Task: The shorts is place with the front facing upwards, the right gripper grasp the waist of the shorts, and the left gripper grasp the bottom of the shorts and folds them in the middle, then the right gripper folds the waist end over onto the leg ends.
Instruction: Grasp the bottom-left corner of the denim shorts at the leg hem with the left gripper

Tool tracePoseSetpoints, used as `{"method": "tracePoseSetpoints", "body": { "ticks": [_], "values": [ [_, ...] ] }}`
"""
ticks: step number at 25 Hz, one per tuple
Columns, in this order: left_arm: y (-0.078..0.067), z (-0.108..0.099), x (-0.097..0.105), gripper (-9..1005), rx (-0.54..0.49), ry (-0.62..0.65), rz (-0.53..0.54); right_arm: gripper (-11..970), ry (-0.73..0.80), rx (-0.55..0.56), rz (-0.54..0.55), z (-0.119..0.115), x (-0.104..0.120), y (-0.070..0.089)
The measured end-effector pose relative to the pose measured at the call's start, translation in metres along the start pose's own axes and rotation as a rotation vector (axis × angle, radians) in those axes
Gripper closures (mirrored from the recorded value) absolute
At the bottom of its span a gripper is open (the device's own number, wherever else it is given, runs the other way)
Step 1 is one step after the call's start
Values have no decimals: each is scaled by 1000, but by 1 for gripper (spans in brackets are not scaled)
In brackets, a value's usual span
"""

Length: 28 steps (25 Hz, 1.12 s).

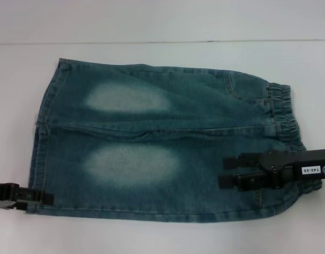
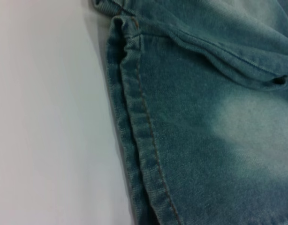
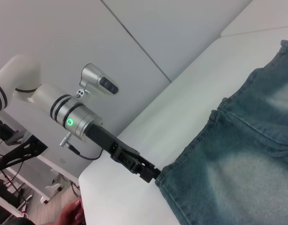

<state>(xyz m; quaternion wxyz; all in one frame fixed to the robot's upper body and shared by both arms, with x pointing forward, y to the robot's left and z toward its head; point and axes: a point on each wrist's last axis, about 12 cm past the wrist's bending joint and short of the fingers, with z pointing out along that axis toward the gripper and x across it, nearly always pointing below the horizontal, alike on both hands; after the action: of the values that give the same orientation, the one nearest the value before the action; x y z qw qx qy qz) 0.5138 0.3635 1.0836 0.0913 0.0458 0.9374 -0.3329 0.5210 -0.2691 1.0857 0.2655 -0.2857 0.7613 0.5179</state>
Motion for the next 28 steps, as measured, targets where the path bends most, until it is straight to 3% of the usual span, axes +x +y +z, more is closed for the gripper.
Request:
{"method": "tracePoseSetpoints", "body": {
  "ticks": [20,28],
  "values": [
    [-9,0,-5,68,47,5,23,14,-1,5,1,0,0,-1],
    [-5,-3,-4,288,31,-11,24,14,-2,12,-1,0,0,-1]
  ]
}}
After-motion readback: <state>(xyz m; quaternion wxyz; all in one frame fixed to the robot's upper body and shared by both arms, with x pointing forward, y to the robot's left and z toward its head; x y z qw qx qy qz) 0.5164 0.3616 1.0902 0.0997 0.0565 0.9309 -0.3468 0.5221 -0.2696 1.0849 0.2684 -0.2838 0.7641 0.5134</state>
